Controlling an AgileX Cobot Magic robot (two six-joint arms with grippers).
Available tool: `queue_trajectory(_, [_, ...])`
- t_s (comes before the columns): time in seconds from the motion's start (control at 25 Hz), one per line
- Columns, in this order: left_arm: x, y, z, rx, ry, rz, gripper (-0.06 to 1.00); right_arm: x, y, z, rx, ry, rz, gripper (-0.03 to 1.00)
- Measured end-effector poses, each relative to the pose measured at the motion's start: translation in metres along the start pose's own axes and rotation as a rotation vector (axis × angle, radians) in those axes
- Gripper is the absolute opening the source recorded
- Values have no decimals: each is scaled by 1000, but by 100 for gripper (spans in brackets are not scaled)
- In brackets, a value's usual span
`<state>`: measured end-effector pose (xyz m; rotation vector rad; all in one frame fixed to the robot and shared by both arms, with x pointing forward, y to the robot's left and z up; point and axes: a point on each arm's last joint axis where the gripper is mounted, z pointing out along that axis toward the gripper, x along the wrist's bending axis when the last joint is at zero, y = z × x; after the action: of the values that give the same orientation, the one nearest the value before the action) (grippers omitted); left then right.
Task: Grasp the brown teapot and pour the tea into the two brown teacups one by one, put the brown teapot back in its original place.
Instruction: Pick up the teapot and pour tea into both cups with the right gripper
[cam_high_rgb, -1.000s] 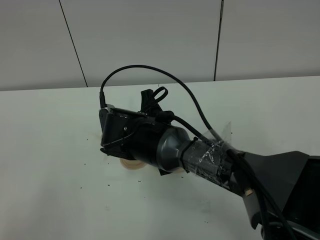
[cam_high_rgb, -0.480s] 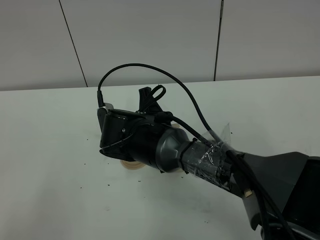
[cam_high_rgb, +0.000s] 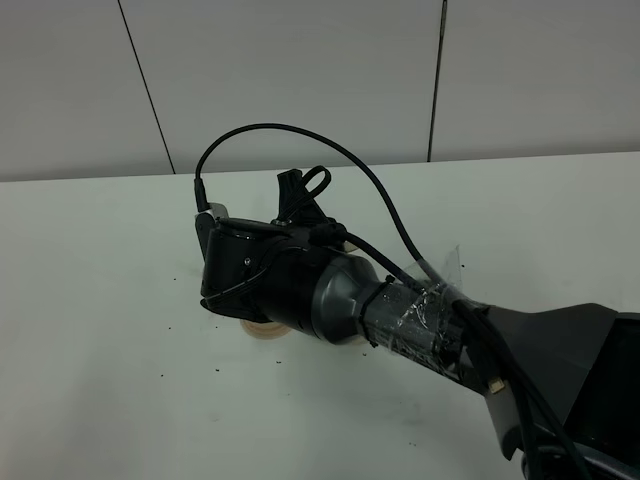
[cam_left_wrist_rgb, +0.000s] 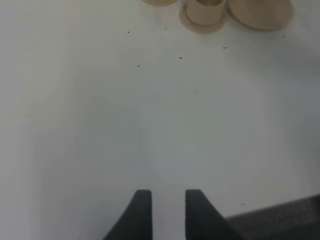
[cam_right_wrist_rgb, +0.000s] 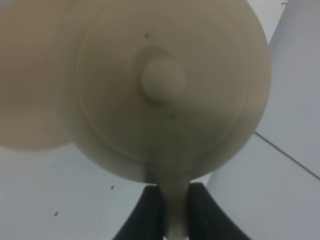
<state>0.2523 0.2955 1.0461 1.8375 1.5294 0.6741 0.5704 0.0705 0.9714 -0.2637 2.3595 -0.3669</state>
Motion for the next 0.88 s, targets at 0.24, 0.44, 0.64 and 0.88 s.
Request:
queue_trajectory(0.24, [0,0,0,0,0,0,24,0,-1,0,6,-5,-4,9])
queue_trajectory(0.44, [0,0,0,0,0,0,24,-1,-1,0,10,-11,-12,9])
queue_trajectory(0.64, [0,0,0,0,0,0,24,-2,-2,0,20,-20,-32,9])
queue_trajectory(0.88, [0,0,0,0,0,0,24,-2,-2,0,28,-27,-47,9])
